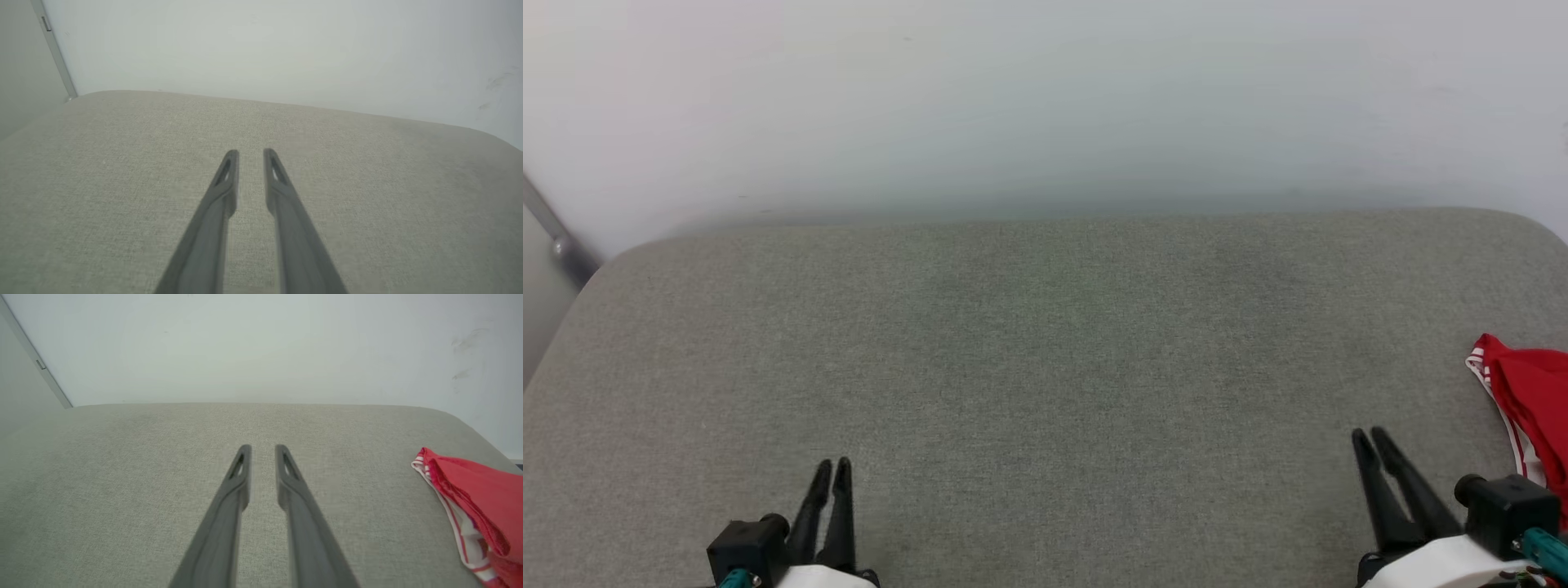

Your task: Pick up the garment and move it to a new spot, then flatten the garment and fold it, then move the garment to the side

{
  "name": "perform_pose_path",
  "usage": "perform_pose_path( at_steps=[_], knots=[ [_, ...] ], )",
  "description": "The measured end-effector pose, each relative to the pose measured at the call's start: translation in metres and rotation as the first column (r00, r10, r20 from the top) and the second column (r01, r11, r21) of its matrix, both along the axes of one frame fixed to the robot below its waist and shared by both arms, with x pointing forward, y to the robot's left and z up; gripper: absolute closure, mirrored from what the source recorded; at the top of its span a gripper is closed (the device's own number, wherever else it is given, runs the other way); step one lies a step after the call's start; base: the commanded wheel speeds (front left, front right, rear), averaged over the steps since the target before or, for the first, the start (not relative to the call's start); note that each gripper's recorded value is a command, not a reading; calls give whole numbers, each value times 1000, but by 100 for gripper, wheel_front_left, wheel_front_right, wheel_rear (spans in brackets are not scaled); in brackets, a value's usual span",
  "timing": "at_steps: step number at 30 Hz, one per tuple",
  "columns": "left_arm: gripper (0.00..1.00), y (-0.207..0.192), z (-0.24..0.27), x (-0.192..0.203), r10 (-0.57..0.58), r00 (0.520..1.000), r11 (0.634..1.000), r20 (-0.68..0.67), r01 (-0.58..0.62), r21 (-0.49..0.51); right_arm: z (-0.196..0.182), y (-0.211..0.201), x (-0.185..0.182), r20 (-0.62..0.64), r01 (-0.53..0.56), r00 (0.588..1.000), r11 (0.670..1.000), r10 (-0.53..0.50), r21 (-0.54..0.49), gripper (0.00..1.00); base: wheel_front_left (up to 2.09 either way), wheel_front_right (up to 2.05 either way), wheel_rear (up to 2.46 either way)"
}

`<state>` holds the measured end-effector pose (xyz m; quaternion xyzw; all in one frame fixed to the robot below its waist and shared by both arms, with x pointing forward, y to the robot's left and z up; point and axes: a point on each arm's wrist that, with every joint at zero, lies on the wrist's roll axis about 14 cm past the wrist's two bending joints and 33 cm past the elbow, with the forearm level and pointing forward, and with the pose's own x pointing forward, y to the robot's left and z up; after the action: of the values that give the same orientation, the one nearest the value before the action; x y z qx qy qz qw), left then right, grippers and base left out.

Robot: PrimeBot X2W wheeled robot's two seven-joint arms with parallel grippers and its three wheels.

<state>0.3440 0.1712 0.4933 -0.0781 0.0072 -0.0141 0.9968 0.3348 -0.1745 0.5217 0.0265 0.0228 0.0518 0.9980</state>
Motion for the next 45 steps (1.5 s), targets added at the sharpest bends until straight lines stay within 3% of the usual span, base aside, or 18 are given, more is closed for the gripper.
perform_pose_path(
  at_steps=[8, 18, 33, 45],
  knots=[
    [100, 5, -10, 1, 23, 998, 990, -65, -32, -139, -9, 0, 0, -32, 7, 999, 987, -2, 158, 100, 0, 0, 0],
    [100, 10, -15, 7, 36, 993, 951, -115, -69, -300, -11, -2, 7, -45, 22, 999, 940, -8, 340, 100, 0, 0, 0],
    [100, 14, -16, 15, 35, 988, 858, -150, -107, -503, -11, -5, 16, -58, 44, 998, 831, -15, 555, 100, 0, 0, 0],
    [100, 17, -14, 21, 29, 987, 757, -160, -126, -641, -12, -8, 23, -68, 63, 997, 717, -22, 694, 100, 0, 0, 0]
  ],
)
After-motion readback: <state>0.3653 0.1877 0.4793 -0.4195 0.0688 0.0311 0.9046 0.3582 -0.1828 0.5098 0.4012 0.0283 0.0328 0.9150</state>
